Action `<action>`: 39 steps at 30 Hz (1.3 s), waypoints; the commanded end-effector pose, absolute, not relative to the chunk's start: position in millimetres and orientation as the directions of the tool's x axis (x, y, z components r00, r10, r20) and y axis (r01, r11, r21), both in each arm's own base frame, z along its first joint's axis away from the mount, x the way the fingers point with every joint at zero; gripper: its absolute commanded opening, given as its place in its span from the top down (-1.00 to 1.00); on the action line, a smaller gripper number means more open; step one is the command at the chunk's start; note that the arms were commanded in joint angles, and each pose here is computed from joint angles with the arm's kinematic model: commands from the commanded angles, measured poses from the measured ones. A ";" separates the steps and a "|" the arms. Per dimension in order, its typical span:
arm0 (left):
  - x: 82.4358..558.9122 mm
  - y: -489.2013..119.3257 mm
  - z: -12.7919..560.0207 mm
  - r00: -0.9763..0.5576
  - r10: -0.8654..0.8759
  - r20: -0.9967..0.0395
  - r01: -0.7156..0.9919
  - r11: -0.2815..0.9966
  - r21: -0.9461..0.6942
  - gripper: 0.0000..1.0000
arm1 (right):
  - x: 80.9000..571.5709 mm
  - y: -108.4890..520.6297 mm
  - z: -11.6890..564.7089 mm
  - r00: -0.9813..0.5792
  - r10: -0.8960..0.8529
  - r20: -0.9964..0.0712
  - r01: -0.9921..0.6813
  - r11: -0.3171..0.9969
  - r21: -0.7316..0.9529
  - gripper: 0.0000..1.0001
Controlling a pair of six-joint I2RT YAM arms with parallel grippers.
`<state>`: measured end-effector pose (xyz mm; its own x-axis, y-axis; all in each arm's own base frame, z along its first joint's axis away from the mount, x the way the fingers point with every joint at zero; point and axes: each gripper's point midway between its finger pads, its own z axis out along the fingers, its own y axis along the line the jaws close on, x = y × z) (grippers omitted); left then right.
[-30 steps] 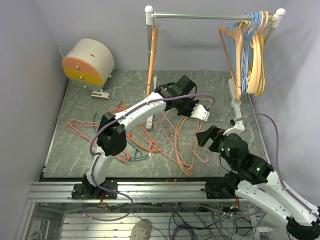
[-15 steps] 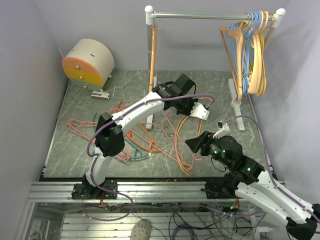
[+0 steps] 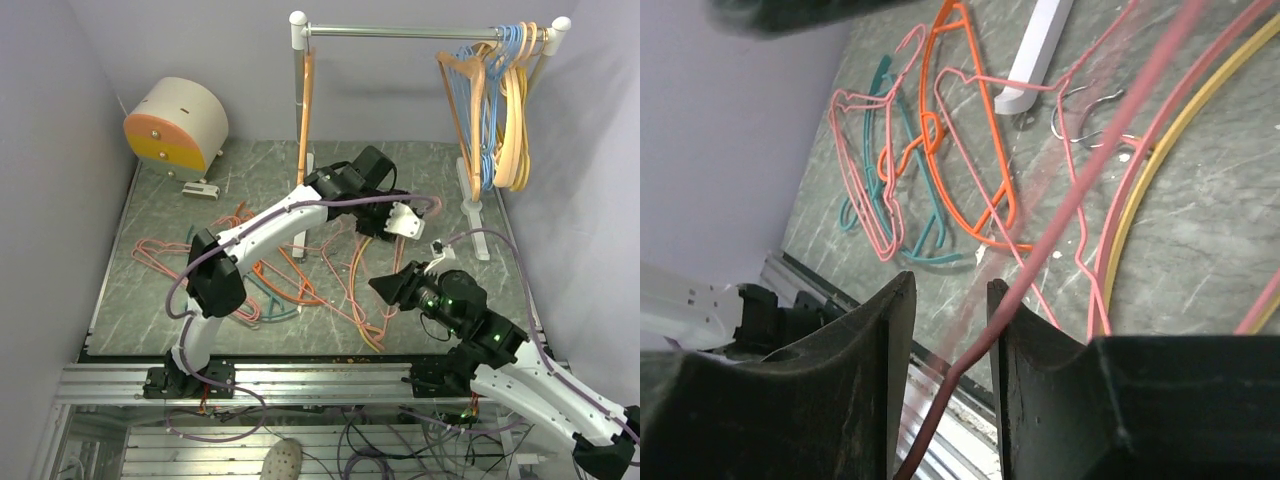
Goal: Organize the hangers
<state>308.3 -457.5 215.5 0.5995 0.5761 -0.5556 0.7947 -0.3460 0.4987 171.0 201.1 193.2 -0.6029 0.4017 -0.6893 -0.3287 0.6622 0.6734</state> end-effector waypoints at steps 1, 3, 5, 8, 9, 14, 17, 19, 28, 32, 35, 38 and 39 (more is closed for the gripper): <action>296.5 -451.6 270.9 0.639 0.604 -0.477 0.734 -0.292 0.614 -0.72 | 176.8 182.3 192.1 -0.559 0.435 -0.706 -0.270 0.709 0.651 1.00; 295.6 -444.1 280.5 0.635 0.636 -0.438 0.718 -0.278 0.638 -0.98 | 178.0 175.9 191.7 -0.552 0.419 -0.721 -0.255 0.739 0.624 1.00; 297.4 -435.7 295.3 0.617 0.674 -0.406 0.703 -0.241 0.669 -0.98 | 180.0 172.5 194.5 -0.542 0.404 -0.737 -0.251 0.759 0.601 1.00; 297.0 -421.5 326.7 0.593 0.719 -0.363 0.668 -0.187 0.721 -0.98 | 182.9 171.9 199.5 -0.529 0.378 -0.760 -0.266 0.776 0.572 1.00; 296.8 -417.0 339.4 0.578 0.734 -0.355 0.653 -0.157 0.741 -0.98 | 183.4 172.8 201.7 -0.527 0.369 -0.766 -0.275 0.779 0.564 1.00; 297.1 -381.5 419.5 0.444 0.840 -0.313 0.491 0.064 0.869 -0.98 | 187.1 182.3 214.4 -0.515 0.297 -0.804 -0.342 0.789 0.511 1.00; 297.3 -356.5 477.0 0.354 0.834 -0.424 0.365 0.294 0.883 -0.98 | 188.0 191.6 231.1 -0.489 0.215 -0.846 -0.431 0.783 0.448 1.00; 301.2 -330.6 513.5 0.287 0.796 -0.533 0.266 0.468 0.843 -0.98 | 190.6 192.8 246.3 -0.444 0.154 -0.883 -0.483 0.788 0.381 1.00; 276.0 -158.3 651.9 0.266 0.223 -0.938 0.016 0.972 0.236 -0.98 | 211.9 194.0 330.9 -0.146 -0.004 -0.989 -0.607 0.790 0.087 1.00; 260.7 -83.9 675.9 0.300 0.108 -0.948 -0.115 0.990 0.077 -0.98 | 235.7 207.7 352.9 -0.070 -0.085 -0.994 -0.604 0.796 -0.026 1.00; 264.4 -43.1 665.3 0.271 0.072 -0.960 -0.285 0.959 -0.008 -0.98 | 257.1 216.6 366.7 -0.014 -0.147 -0.989 -0.580 0.807 -0.112 1.00; 274.6 -23.0 636.6 0.198 0.109 -0.974 -0.413 0.911 0.018 -0.98 | 279.5 228.9 378.8 0.022 -0.208 -0.978 -0.554 0.812 -0.185 1.00; 276.7 -20.5 627.8 0.180 0.123 -0.976 -0.406 0.913 0.040 -0.98 | 285.8 234.2 386.2 0.041 -0.212 -0.976 -0.551 0.810 -0.199 1.00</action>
